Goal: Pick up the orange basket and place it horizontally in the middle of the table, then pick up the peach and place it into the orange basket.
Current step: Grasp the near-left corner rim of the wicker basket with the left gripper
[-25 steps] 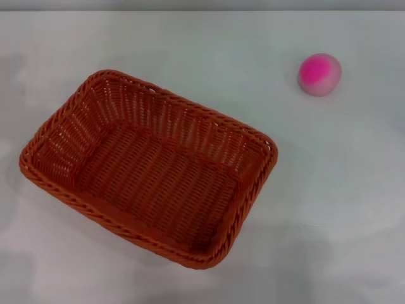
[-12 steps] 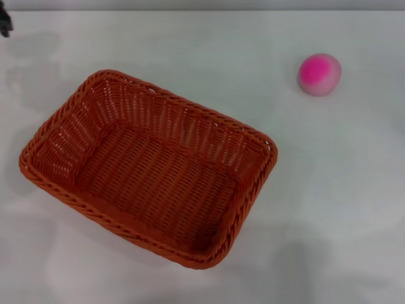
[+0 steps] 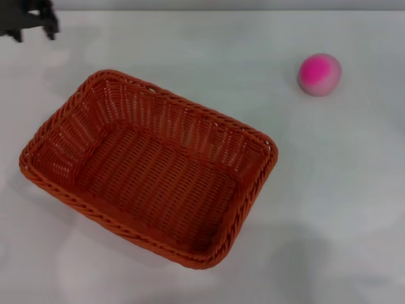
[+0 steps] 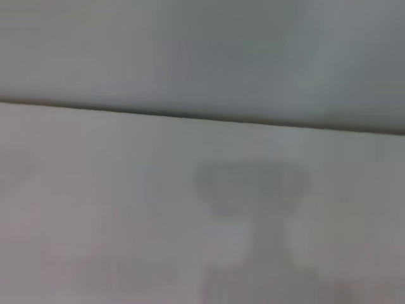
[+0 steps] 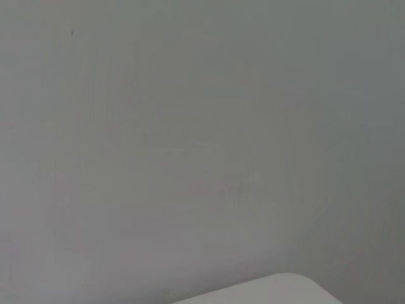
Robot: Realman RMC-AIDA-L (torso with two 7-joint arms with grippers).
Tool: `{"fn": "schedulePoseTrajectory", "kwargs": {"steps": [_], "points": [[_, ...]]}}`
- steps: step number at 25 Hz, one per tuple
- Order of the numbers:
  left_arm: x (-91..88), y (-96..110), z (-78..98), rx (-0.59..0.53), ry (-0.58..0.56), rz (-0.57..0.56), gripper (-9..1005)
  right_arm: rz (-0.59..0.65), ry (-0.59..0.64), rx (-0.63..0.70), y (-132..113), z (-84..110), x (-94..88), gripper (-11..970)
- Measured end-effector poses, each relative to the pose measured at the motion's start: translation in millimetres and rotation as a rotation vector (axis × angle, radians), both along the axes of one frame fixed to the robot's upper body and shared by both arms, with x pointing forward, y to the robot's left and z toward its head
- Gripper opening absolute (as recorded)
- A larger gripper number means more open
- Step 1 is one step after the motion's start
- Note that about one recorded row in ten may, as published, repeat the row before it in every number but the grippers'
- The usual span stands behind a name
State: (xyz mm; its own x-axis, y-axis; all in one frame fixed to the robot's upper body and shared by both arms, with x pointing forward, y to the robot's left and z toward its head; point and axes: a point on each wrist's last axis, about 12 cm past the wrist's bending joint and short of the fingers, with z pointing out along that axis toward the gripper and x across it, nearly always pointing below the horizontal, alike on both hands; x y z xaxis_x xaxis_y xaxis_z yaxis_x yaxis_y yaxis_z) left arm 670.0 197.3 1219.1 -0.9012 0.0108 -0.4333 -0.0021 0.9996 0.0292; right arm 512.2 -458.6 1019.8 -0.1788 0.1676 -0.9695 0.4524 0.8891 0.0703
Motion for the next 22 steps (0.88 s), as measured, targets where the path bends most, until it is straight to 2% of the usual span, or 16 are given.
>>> {"fn": "schedulePoseTrajectory", "kwargs": {"steps": [9, 15, 22], "points": [[-8.4, -36.8, 10.3, -0.02, 0.027, -0.105, 525, -0.02, -0.003, 0.022, -5.8, -0.7, -4.9, 854], [-19.0, -46.4, 11.2, -0.024, 0.051, -0.133, 524, -0.028, 0.002, 0.023, -9.2, -1.7, -9.3, 853], [-27.2, -47.7, 9.7, -0.022, 0.095, -0.138, 523, -0.022, 0.003, 0.021, -9.2, -1.2, -8.4, 852]]}}
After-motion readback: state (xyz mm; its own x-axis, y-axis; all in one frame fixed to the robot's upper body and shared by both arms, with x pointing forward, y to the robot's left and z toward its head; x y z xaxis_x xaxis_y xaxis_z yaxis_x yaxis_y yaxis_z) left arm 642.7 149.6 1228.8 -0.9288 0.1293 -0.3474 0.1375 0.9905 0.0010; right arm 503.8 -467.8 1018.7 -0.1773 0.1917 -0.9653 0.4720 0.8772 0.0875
